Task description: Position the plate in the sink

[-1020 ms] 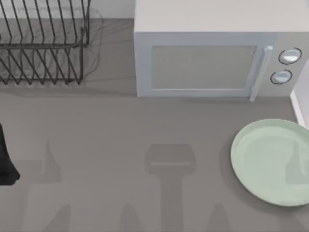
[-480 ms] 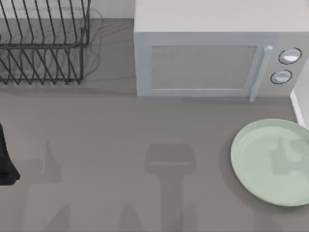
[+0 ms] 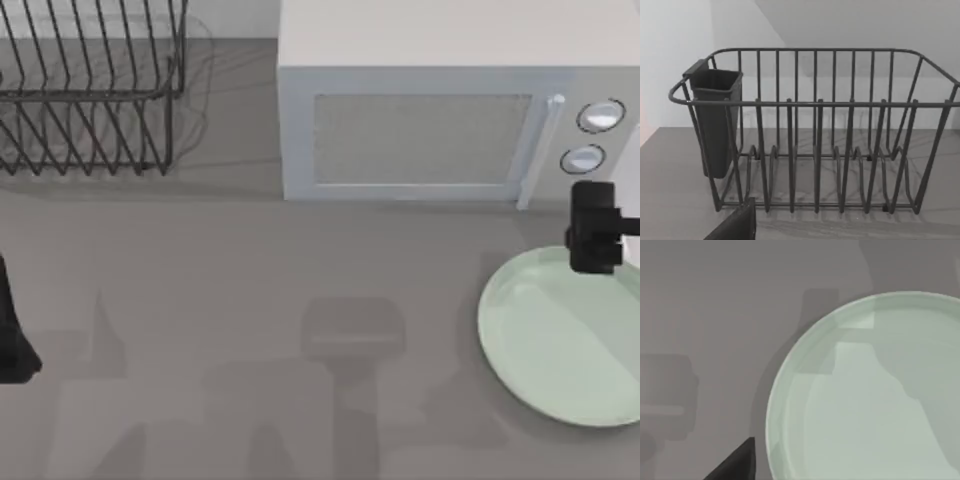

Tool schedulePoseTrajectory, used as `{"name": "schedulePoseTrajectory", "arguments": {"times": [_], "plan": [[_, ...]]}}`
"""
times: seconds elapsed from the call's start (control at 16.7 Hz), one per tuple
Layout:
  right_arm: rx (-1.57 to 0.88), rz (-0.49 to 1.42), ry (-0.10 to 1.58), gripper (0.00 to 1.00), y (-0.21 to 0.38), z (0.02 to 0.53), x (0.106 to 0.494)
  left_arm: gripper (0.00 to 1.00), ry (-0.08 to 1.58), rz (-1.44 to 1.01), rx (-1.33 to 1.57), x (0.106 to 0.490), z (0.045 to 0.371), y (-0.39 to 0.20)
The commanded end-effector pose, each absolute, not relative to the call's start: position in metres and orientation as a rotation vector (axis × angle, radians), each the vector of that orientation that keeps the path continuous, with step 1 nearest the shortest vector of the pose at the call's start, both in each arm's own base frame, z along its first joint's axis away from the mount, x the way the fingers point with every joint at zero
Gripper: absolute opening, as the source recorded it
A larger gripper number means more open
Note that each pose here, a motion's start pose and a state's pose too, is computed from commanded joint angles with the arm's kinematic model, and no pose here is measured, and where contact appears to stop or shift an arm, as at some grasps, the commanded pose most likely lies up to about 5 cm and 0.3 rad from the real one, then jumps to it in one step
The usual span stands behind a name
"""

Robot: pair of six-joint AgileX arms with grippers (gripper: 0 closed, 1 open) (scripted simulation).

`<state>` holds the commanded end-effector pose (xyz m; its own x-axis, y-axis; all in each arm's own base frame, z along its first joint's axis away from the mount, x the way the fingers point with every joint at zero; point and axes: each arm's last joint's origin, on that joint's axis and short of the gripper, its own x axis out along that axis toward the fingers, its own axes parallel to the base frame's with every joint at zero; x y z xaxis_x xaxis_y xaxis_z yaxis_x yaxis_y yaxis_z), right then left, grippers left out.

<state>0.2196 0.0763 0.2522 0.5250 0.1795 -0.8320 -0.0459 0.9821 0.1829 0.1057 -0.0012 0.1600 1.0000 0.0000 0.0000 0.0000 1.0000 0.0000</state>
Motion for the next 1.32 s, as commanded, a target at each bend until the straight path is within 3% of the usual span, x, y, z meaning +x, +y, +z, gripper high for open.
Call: {"name": "schedulePoseTrajectory", "arguments": {"times": [0.3,0.54,1.02,1.32], "plan": [[0.077,0.064,1.379,1.00,0.136,0.224,0.280,1.00,0.000,0.000,0.000,0.106,0.160,-0.001],[0.022,0.006,1.539,1.00,0.168,0.199,0.301,1.00,0.000,0.000,0.000,0.106,0.160,-0.001],[0.012,-0.010,1.570,1.00,0.174,0.193,0.306,1.00,0.000,0.000,0.000,0.106,0.160,-0.001],[0.011,-0.008,1.568,1.00,0.177,0.149,0.309,1.00,0.000,0.000,0.000,0.106,0.160,-0.001]]}}
